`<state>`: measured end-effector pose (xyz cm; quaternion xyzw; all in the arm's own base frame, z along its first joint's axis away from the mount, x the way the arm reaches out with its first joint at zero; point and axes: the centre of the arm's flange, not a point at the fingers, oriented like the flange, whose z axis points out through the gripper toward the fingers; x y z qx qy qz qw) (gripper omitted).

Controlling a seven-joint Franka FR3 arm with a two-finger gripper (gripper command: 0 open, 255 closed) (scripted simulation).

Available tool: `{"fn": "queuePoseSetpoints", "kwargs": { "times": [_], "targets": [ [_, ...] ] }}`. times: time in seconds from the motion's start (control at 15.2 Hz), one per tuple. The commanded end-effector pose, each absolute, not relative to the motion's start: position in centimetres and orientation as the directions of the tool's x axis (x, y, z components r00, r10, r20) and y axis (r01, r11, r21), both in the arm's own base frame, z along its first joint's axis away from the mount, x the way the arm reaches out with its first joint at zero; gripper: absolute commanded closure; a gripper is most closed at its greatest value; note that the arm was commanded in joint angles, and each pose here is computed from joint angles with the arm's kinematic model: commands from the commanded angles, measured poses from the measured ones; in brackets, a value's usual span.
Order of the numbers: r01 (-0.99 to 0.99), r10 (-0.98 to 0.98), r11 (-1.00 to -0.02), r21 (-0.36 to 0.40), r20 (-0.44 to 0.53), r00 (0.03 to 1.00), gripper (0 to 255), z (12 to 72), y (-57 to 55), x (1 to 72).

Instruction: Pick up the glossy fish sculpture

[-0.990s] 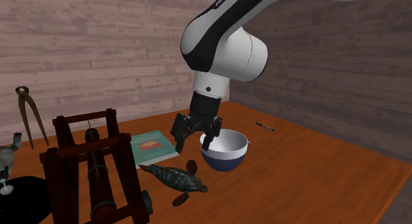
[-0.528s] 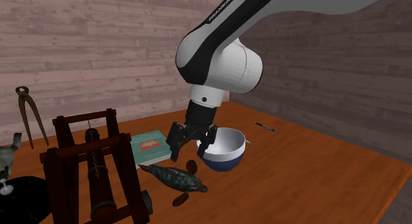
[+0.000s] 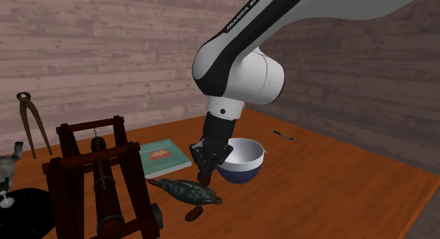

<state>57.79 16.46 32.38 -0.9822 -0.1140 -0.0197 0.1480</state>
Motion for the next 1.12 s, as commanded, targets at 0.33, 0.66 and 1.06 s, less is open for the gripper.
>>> {"fn": "queuePoseSetpoints", "kwargs": {
  "times": [0.33,0.66,1.06],
  "targets": [
    [0.23,0.218,-0.93,-0.286,0.072,0.973,255,33.5,16.4,58.5],
    [0.23,0.218,-0.93,-0.286,0.072,0.973,255,36.2,16.4,58.5],
    [0.23,0.218,-0.93,-0.286,0.072,0.973,255,39.3,16.4,58.5]
  ]
}}
